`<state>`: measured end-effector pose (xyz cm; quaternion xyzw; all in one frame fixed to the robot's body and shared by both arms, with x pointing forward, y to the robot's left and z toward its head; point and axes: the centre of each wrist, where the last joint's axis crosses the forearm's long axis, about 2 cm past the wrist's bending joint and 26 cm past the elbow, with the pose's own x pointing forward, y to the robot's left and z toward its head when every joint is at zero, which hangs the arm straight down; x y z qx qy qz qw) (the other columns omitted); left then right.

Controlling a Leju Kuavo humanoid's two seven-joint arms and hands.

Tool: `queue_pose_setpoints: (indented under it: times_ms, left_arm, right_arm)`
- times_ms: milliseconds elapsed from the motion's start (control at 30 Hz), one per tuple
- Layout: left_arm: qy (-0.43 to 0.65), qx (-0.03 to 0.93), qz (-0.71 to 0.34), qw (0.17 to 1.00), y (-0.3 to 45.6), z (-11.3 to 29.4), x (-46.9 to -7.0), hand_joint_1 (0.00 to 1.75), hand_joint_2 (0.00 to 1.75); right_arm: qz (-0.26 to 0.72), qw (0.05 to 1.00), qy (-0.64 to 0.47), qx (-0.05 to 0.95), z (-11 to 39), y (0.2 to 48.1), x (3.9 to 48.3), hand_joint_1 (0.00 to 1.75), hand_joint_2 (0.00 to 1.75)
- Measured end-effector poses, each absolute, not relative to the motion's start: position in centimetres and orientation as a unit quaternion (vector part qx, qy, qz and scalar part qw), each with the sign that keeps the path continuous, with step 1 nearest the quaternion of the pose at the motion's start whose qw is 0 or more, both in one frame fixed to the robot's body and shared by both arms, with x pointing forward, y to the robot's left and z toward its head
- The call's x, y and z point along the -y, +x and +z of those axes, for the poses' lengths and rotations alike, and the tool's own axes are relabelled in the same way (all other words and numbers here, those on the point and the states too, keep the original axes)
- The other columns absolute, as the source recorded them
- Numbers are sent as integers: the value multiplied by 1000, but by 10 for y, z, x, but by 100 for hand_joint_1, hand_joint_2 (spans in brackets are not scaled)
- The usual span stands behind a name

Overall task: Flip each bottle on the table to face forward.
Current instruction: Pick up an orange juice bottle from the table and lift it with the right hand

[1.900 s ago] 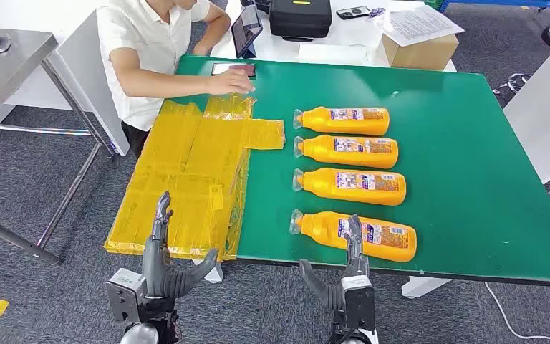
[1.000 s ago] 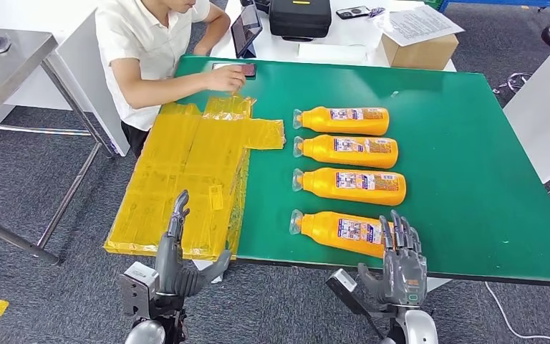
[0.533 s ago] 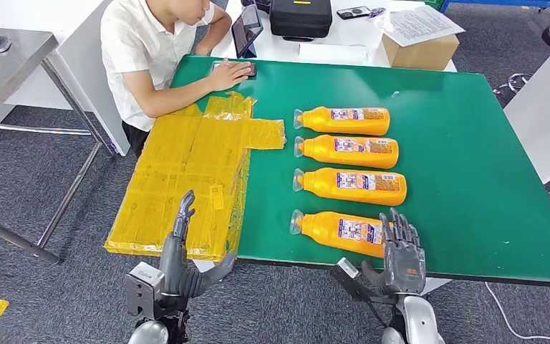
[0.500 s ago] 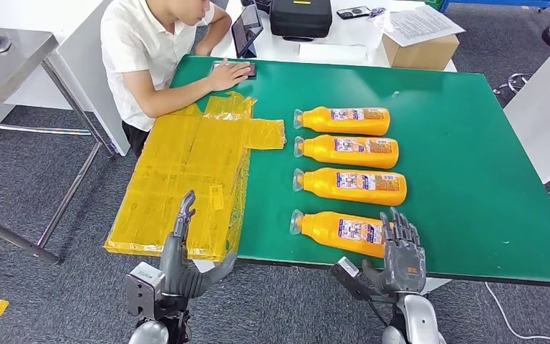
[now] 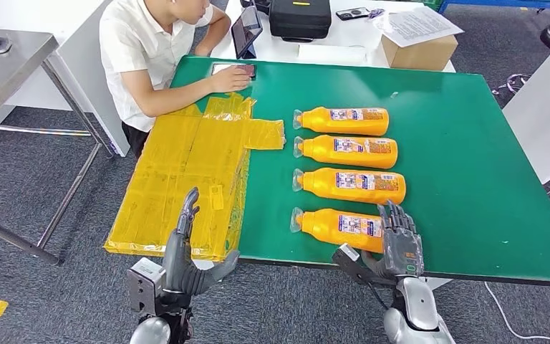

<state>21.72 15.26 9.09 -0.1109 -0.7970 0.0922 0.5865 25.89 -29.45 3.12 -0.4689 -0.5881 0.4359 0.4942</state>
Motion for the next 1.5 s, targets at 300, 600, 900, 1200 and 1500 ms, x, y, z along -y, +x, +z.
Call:
queue_pose_setpoints:
  times_ms: [300, 600, 900, 1200, 1500]
  left_arm:
    - [-115, 793, 95, 590, 218, 91, -154, 0, 175]
    - [-113, 792, 98, 592, 218, 90, -156, 0, 175]
    - [-115, 790, 98, 594, 220, 91, -158, 0, 175]
    - [-114, 790, 99, 594, 220, 91, -159, 0, 175]
    - [-121, 791, 96, 591, 221, 91, -159, 0, 175]
  right_arm:
    - [443, 514, -469, 566, 31, 264, 296, 0, 175]
    - [463, 538, -450, 542, 27, 265, 301, 175, 175]
    - [460, 555, -431, 543, 26, 268, 308, 175, 175]
    - [460, 555, -432, 542, 26, 270, 310, 175, 175]
    - [407, 612, -354, 579, 27, 276, 317, 175, 175]
